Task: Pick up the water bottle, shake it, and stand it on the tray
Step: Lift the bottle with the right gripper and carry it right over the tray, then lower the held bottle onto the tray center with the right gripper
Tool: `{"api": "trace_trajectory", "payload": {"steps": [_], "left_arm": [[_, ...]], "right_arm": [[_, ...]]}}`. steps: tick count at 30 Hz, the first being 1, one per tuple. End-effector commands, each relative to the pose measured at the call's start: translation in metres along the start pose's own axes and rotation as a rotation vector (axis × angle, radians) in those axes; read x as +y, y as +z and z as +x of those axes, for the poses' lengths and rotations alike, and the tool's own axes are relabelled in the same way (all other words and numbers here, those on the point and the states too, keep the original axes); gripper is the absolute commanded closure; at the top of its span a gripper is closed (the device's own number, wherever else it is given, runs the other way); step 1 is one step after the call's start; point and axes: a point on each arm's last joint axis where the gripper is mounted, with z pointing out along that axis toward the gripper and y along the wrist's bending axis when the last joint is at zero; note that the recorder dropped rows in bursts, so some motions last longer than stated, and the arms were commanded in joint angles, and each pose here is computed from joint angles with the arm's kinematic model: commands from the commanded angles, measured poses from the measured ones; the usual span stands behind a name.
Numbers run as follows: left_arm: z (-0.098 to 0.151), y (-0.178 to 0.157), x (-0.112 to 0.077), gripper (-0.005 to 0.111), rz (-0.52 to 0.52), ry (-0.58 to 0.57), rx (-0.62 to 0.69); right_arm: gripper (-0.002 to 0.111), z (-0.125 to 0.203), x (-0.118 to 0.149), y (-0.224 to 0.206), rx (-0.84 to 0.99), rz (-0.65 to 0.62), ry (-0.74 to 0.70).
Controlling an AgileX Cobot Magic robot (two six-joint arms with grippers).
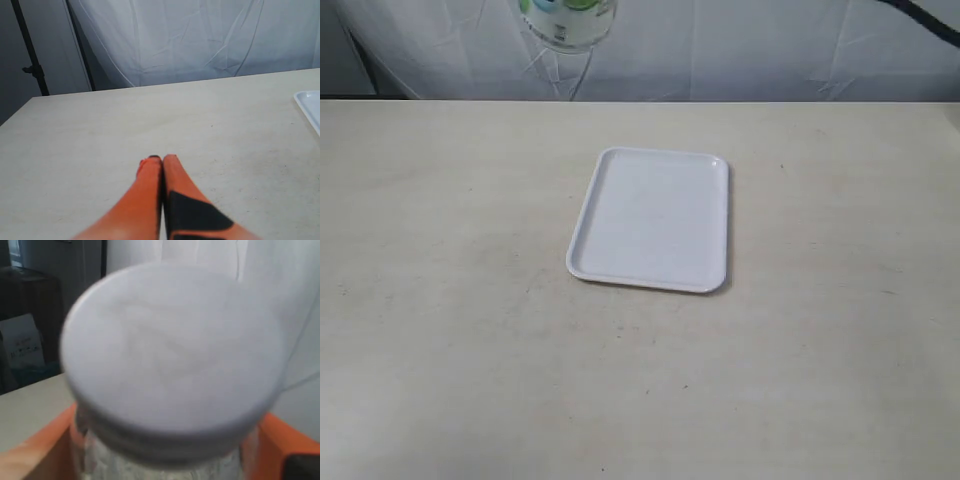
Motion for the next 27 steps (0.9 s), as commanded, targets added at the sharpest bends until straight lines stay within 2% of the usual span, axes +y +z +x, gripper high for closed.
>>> {"api": "trace_trajectory", "payload": {"steps": [1,5,7,12,15,17,21,24,26,27], "left_arm": [[0.001,0.000,0.000,0.107,0.001,0.003,-0.002],[0.001,0.000,0.000,0.107,0.001,0.003,-0.002],[0.001,0.000,0.000,0.107,0.001,0.003,-0.002],[0.001,0.000,0.000,0.107,0.001,0.003,-0.002],[0.001,0.000,0.000,0.107,0.001,0.003,-0.002],[0.001,0.000,0.000,0.107,0.001,0.003,-0.002],[0.001,0.000,0.000,0.107,0.001,0.003,-0.002],[0.001,0.000,0.000,0.107,0.001,0.003,-0.002],[0.001,0.000,0.000,0.107,0.001,0.003,-0.002],[0.001,0.000,0.000,0.107,0.001,0.003,-0.002]], "right_arm": [[0.109,0.045,0.000,0.018,0.185,0.049,-0.034],[0.109,0.107,0.010,0.042,0.382,0.029,-0.008],[0.109,0.122,0.014,0.050,0.422,0.017,0.023],[0.109,0.106,0.037,0.057,0.224,-0.171,0.176],[0.109,0.098,0.045,0.056,0.143,-0.241,0.203],[0.109,0.103,0.037,0.057,0.208,-0.174,0.165],[0.109,0.121,-0.023,0.053,0.479,0.169,0.076],[0.109,0.123,-0.061,0.041,0.525,0.383,0.135],[0.109,0.115,-0.063,0.039,0.468,0.387,0.219],[0.109,0.110,-0.056,0.042,0.418,0.327,0.251]]}}
